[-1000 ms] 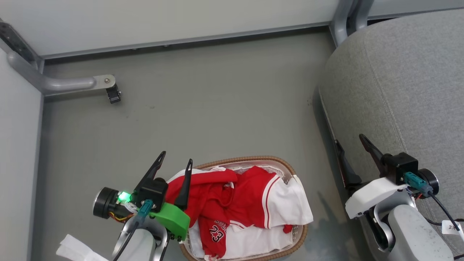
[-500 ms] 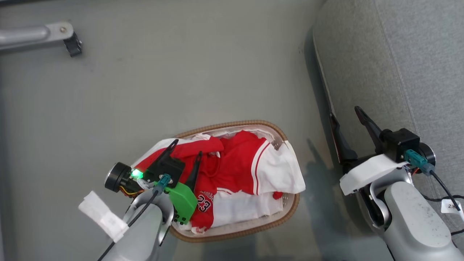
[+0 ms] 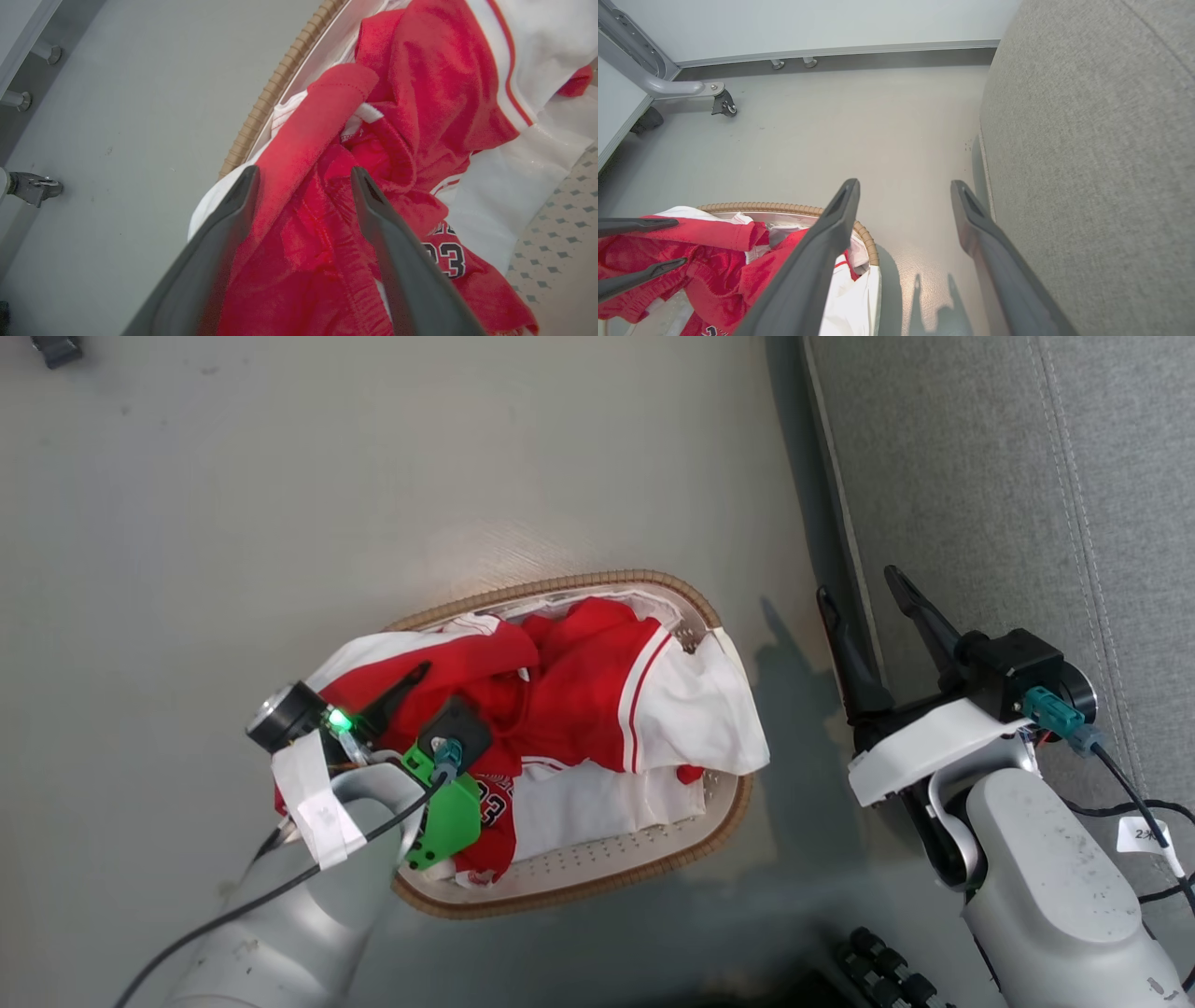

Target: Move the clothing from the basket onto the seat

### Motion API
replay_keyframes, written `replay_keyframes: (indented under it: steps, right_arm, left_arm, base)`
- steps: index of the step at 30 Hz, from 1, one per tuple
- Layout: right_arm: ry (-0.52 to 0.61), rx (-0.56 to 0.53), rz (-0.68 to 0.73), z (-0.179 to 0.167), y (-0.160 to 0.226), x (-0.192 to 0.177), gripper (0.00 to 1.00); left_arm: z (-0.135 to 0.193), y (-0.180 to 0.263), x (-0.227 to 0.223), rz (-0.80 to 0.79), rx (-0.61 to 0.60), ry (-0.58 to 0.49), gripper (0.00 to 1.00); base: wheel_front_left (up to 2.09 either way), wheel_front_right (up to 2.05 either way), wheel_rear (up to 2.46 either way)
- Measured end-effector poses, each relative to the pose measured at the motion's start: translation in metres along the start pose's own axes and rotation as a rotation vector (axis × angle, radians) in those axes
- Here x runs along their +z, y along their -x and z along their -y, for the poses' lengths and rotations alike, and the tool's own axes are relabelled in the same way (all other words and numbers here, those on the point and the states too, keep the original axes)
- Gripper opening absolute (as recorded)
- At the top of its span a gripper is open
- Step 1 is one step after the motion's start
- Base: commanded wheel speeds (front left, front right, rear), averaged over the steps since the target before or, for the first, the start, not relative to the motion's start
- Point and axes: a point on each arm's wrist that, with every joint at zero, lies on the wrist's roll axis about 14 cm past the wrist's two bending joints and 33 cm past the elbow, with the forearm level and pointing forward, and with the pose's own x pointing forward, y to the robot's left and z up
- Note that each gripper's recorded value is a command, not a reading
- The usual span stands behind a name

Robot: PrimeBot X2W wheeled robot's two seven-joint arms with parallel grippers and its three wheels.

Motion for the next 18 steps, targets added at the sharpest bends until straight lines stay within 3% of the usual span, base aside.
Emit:
replay_keyframes:
  steps: [8,18]
  right_arm:
    - [-0.012,-0.014,-0.052,0.004,-0.003,-0.022,1.0]
    - [-0.019,-0.01,-0.102,0.004,-0.006,-0.044,1.0]
  left_arm:
    - [-0.003,-0.02,-0.027,-0.122,-0.039,-0.136,1.0]
    - [0.002,-0.039,-0.047,-0.232,-0.093,-0.179,1.0]
  base:
    - [0.0,0.0,0.0]
    - [0.0,0.0,0.0]
